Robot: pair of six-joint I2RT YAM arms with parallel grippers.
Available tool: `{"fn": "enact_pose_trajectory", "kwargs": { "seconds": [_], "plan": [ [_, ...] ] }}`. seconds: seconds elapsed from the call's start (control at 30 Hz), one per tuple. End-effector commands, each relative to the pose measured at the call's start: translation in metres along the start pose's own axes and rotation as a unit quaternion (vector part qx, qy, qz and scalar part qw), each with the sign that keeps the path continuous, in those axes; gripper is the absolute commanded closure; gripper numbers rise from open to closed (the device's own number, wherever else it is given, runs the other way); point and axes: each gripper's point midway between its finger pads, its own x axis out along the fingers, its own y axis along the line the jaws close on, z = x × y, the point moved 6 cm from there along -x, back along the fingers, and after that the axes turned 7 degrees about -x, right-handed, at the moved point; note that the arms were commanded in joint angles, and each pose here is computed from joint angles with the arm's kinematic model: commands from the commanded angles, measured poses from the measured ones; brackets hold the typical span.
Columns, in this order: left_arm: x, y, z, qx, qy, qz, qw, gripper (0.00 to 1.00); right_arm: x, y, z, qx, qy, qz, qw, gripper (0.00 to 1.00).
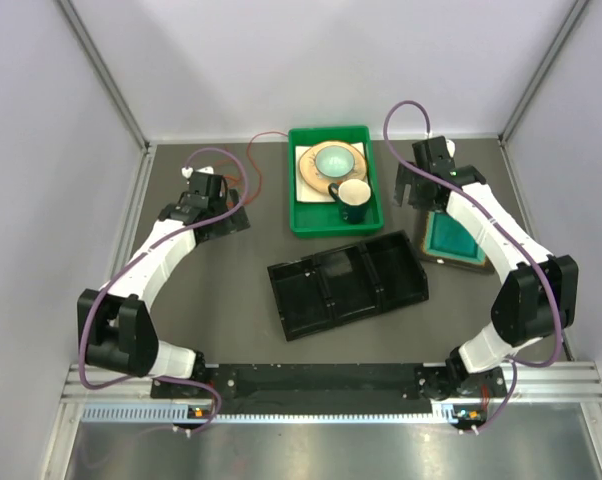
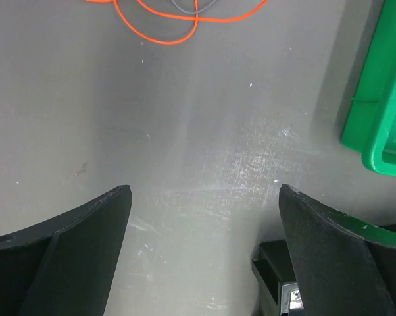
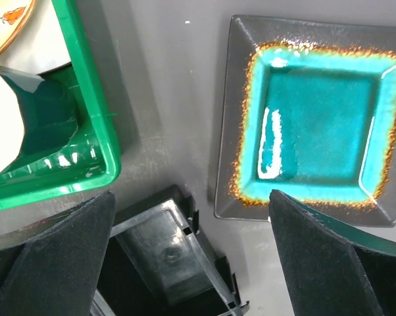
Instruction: Untangle the cables
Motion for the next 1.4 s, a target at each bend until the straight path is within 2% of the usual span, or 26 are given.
{"fn": "enact_pose_trajectory", "kwargs": {
  "seconds": [0.0,0.13,0.33,0.5,0.6,0.67,0.7,0.77,0.8,0.87,0.97,1.13,1.23,1.3,1.37],
  "plan": [
    [0.002,-0.007,0.007,0.004,-0.018,-0.02,1.0,0.01,-0.021,-0.006,0.017,-0.008,-0.059,-0.005,0.998,0.01],
    [0.0,-0.007,0.009,0.005,-0.029,-0.017,0.999,0.01,-0.025,-0.008,0.017,-0.009,-0.069,-0.006,0.998,0.01],
    [-0.003,-0.013,0.012,0.005,-0.033,-0.042,0.999,0.01,-0.032,0.003,0.012,-0.006,-0.089,0.06,0.994,0.01],
    [0.0,-0.016,0.013,0.021,-0.039,-0.052,0.998,0.01,-0.037,0.005,0.007,-0.001,-0.097,0.072,0.993,0.01],
    [0.002,-0.02,0.022,0.02,-0.082,-0.066,0.994,0.01,-0.041,0.003,0.003,0.004,-0.1,0.069,0.993,0.01],
    [0.007,-0.024,0.034,0.016,-0.067,-0.026,0.997,0.01,-0.046,-0.001,0.0,0.003,-0.105,0.063,0.993,0.01],
    [0.026,-0.026,0.03,0.025,-0.039,-0.002,0.999,0.01,-0.047,-0.004,-0.002,0.002,-0.106,0.056,0.993,0.01],
    [0.027,-0.04,0.046,0.042,-0.044,0.036,0.998,0.01,-0.053,-0.011,-0.004,0.002,-0.114,0.04,0.993,0.01],
    [0.042,-0.04,0.046,0.049,-0.037,0.064,0.996,0.01,-0.054,-0.013,-0.006,0.001,-0.114,0.035,0.993,0.01],
    [0.042,-0.046,0.067,0.047,-0.075,0.095,0.992,0.01,-0.056,-0.018,-0.012,0.001,-0.113,0.025,0.993,0.01],
    [0.054,-0.057,0.085,0.049,-0.1,0.097,0.989,0.02,-0.06,-0.021,-0.018,0.006,-0.117,0.023,0.993,0.01],
    [0.068,-0.056,0.104,0.057,-0.128,0.164,0.977,0.13,-0.061,-0.021,-0.022,0.011,-0.114,0.03,0.993,0.01],
    [0.074,-0.049,0.105,0.035,-0.132,0.181,0.974,0.16,-0.06,-0.019,-0.023,0.012,-0.112,0.034,0.993,0.01],
    [0.08,-0.047,0.107,-0.02,-0.12,0.142,0.982,0.17,-0.058,-0.021,-0.023,0.026,-0.109,0.021,0.993,0.01],
    [0.091,-0.037,0.113,-0.082,-0.126,0.114,0.982,0.17,-0.056,-0.02,-0.023,0.028,-0.104,0.021,0.994,0.01]
  ]
}}
